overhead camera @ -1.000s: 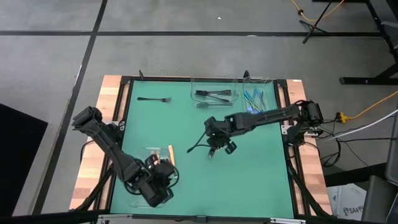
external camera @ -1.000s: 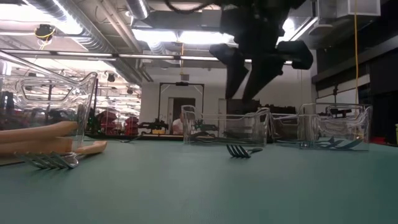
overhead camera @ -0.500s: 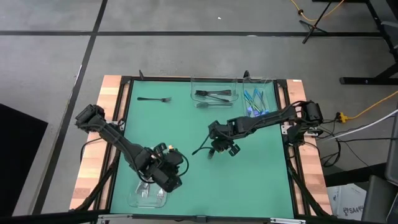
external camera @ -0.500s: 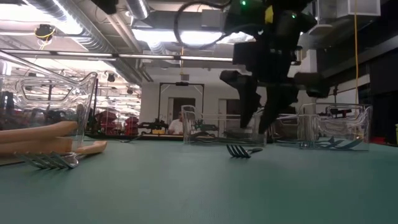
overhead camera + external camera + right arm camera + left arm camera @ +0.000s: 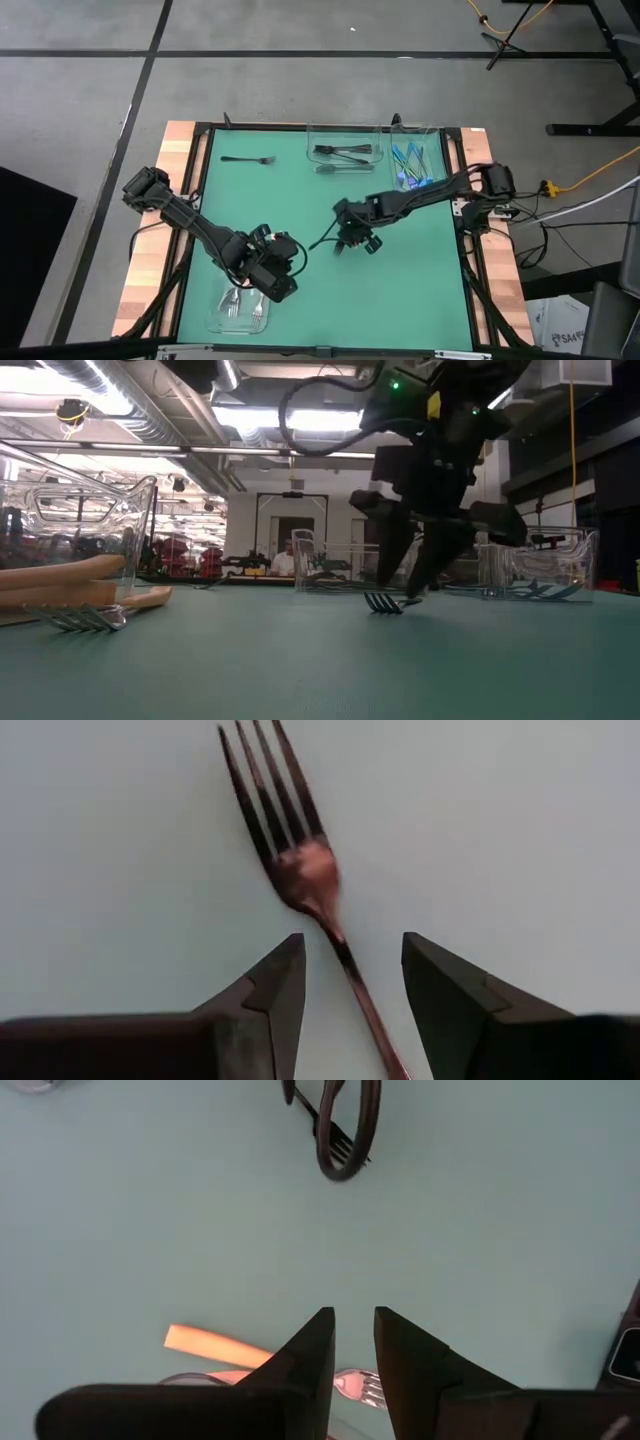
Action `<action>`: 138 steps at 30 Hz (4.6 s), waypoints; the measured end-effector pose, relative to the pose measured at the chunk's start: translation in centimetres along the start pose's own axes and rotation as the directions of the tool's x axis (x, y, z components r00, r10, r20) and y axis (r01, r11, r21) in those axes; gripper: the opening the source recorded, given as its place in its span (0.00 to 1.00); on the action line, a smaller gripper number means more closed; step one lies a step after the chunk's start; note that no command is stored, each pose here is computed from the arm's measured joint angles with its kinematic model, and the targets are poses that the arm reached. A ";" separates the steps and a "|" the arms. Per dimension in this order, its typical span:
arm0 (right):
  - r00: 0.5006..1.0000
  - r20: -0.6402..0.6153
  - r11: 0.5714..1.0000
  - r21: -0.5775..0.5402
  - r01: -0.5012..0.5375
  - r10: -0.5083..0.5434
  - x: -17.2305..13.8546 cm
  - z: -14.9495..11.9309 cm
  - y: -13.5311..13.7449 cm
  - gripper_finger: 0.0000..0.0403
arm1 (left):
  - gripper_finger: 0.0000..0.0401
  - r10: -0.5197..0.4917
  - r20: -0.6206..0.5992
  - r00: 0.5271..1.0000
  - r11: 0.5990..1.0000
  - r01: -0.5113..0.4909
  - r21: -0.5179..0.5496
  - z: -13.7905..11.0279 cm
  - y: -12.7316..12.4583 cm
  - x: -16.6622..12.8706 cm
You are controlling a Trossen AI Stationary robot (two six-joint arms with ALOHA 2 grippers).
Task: Sort silverware by color (type)
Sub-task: Put the black fork into the top left transparent bin
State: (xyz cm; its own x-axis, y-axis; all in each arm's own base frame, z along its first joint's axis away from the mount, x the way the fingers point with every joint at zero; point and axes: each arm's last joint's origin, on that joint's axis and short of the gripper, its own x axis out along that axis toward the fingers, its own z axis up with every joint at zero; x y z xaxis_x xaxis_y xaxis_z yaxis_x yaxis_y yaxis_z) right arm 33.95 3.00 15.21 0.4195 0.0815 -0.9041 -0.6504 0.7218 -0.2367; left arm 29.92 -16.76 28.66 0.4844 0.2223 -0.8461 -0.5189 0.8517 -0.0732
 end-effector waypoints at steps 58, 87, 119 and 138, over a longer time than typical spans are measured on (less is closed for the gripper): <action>0.994 -0.052 0.996 0.004 0.094 -0.094 -1.4 3.3 -3.0 0.00 | 0.17 0.015 0.098 0.995 1.000 -0.012 -0.028 0.4 -0.2 0.0; 0.932 -0.300 0.929 0.244 0.279 -0.201 -9.7 -4.7 -15.0 0.00 | 0.17 0.010 0.100 0.995 0.999 -0.007 -0.032 0.4 -0.3 0.0; 0.961 -0.015 0.856 0.451 0.253 -0.277 -7.1 -13.8 -22.0 0.01 | 0.17 0.001 0.106 0.994 0.999 0.003 -0.039 0.5 -0.4 0.0; 0.982 -0.047 0.859 0.478 0.183 -0.182 -2.5 -15.4 -22.0 0.01 | 0.17 0.011 0.118 0.993 0.999 -0.006 -0.038 0.5 -0.3 0.0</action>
State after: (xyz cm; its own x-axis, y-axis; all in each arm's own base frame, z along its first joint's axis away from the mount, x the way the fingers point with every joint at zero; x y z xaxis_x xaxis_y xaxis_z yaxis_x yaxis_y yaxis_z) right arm 37.49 -23.63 17.19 0.5007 -0.0840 -0.8615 -0.1798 0.9635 -0.1985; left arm 30.48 -16.79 28.97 0.5588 0.2860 -0.7785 -0.5485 0.8314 -0.0883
